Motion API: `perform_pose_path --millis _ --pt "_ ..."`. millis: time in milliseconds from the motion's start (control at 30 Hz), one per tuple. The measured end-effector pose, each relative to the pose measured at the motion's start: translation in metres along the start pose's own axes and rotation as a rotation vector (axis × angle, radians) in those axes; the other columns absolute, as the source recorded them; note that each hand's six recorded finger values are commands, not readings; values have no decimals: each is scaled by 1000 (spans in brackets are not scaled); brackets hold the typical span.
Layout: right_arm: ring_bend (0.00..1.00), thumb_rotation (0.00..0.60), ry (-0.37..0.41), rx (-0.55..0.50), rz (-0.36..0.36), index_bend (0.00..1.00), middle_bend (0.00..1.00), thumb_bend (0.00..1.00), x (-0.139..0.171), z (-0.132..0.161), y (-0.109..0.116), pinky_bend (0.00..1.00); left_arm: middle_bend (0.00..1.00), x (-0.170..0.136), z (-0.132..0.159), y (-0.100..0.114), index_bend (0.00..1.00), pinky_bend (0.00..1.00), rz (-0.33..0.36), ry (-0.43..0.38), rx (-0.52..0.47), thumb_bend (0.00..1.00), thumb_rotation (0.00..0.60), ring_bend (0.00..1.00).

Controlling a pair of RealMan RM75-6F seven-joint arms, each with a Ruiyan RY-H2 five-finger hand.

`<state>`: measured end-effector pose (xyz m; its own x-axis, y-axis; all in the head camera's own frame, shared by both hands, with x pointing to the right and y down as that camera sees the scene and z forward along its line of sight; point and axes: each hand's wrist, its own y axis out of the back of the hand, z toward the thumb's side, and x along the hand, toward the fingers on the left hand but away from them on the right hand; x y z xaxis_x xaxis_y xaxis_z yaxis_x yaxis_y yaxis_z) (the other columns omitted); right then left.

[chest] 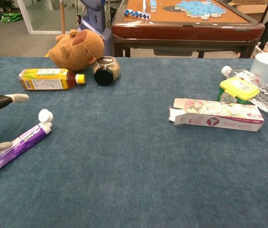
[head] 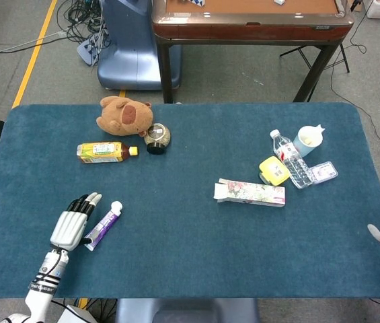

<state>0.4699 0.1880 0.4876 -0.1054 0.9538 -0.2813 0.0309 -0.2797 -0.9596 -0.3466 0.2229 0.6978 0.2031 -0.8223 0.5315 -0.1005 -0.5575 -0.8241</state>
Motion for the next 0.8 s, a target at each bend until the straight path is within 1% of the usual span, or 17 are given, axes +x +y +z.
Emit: perform_pose_path --millis 300,433,600,800 --pt "131 600 -13 2 -4 126 220 0 3 -4 2 191 36 0 7 -10 0 107 -17 -3 -17 225 598 59" --pt "131 600 -19 1 -4 126 219 0 5 -6 2 191 35 2 10 -13 0 106 -23 -7 -25 224 582 59" --pt "131 600 -22 -1 -2 126 220 0 6 -7 2 191 36 5 10 -16 0 104 -30 -2 -18 225 589 59" --pt "131 600 -27 -1 -3 127 219 0 6 -9 2 191 36 11 3 -14 0 104 -11 19 8 225 600 59"
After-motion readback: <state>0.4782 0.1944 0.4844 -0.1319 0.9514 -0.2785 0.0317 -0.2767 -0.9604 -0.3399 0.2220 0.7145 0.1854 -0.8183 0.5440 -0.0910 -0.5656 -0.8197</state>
